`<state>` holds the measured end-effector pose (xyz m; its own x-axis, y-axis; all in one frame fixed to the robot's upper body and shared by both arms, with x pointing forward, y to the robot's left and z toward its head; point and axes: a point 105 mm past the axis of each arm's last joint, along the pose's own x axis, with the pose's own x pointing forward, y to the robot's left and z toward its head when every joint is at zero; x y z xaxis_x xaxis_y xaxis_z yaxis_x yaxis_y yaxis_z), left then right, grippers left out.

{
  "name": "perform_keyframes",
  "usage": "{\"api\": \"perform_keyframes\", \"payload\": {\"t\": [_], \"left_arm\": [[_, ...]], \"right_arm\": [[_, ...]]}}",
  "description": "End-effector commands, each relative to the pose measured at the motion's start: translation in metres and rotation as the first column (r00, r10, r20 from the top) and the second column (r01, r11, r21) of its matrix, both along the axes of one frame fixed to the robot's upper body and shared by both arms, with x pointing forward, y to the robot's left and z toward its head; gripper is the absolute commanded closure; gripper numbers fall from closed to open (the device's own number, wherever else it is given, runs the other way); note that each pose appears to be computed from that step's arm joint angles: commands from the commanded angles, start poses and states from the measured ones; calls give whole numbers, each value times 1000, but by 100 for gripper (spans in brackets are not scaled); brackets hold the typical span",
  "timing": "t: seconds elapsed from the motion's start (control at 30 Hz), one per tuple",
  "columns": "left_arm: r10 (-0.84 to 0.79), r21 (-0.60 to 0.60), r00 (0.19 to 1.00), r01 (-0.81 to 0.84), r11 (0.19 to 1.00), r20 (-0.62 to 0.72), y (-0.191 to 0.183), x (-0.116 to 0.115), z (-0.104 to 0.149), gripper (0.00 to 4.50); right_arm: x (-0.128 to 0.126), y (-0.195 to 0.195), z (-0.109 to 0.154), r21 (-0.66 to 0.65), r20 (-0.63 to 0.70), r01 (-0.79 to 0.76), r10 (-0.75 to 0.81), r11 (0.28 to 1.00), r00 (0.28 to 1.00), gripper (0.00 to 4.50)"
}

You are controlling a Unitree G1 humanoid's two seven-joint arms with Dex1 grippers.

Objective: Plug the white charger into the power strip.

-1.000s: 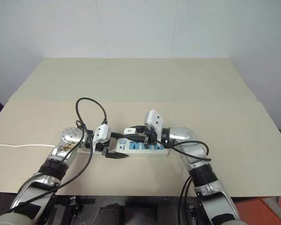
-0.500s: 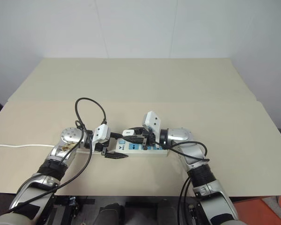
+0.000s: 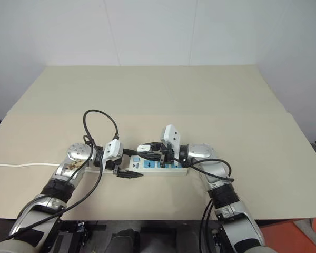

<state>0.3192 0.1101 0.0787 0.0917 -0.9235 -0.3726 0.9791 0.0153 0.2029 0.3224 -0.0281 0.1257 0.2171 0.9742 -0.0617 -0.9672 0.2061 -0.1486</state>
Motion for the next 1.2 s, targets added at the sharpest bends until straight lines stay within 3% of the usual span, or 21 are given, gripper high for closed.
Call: {"api": "perform_keyframes", "payload": {"t": [0.03,0.53,0.97,1.2], "left_arm": [[-2,36,1000,3,999,-10,6,-3,-4,119],[10,46,1000,-9,999,-9,14,-6,-4,119],[14,48,1000,-14,999,-3,14,-7,-3,119],[18,48,1000,-17,999,-4,15,-8,-3,119]], "right_arm": [[13,-26,1,-18,31,83,-83,996,996,335],[12,-75,-37,-192,-12,77,-81,978,997,335],[0,-11,-33,-188,-36,-112,107,976,994,335],[2,-17,-49,-222,-92,-93,74,971,993,335]]}}
